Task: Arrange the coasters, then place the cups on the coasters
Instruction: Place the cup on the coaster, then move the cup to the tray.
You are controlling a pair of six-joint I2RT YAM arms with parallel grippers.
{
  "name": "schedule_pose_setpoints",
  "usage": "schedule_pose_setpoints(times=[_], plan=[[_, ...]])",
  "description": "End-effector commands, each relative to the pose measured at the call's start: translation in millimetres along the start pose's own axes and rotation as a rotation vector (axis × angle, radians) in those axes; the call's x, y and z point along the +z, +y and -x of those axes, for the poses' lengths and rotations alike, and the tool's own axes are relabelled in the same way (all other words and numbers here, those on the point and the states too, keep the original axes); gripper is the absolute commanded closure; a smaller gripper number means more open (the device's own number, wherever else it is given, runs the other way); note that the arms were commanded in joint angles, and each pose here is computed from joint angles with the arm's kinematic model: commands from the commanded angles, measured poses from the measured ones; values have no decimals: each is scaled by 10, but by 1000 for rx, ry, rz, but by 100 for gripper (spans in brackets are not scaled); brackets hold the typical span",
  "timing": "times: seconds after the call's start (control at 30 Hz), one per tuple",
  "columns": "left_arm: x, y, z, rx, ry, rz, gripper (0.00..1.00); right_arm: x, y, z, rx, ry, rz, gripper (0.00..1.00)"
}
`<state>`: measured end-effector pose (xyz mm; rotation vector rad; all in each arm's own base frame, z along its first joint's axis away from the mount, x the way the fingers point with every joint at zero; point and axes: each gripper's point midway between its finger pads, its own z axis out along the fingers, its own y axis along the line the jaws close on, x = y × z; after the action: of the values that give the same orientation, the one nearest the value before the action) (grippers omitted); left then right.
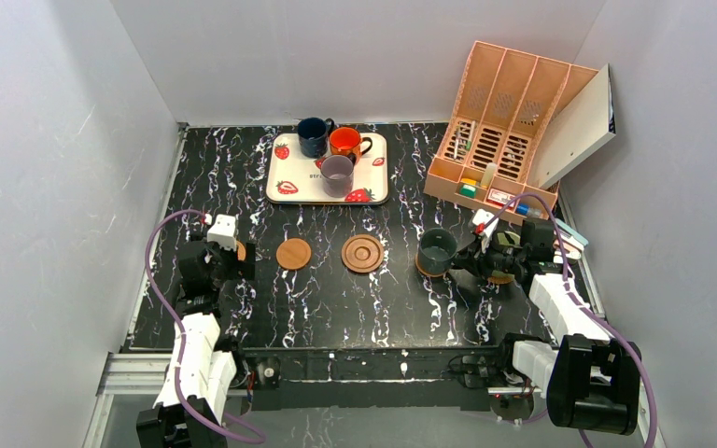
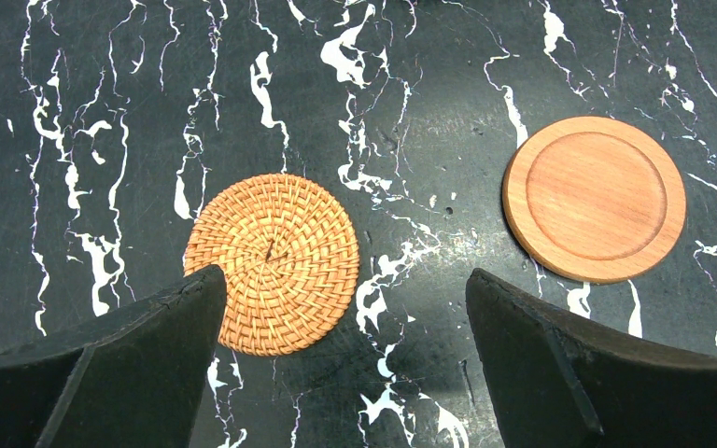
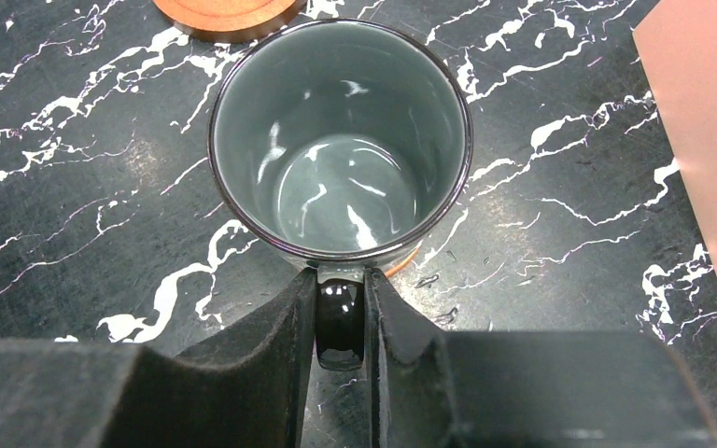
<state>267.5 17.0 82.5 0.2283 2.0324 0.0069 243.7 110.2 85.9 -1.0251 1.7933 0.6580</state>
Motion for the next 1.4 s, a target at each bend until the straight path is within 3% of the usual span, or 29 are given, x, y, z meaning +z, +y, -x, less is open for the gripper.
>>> schedule_pose_setpoints(times=[0.0, 0.2, 0.33, 0.67, 1.37], plan=[[-6, 41, 82, 8, -26, 13, 2, 4, 20, 143, -57, -43, 33, 66], [-7, 43, 86, 9, -27, 14, 2, 3, 35, 140, -60, -41, 42, 61], [-8, 44, 88, 9, -28, 15, 2, 1, 42, 139, -60, -40, 44, 52], [-8, 43, 87, 9, -27, 14, 2, -80, -14, 250, -98, -38, -11, 3], [12, -4, 72, 13, -14, -19, 2, -424, -286, 800, -124, 14, -164, 1]])
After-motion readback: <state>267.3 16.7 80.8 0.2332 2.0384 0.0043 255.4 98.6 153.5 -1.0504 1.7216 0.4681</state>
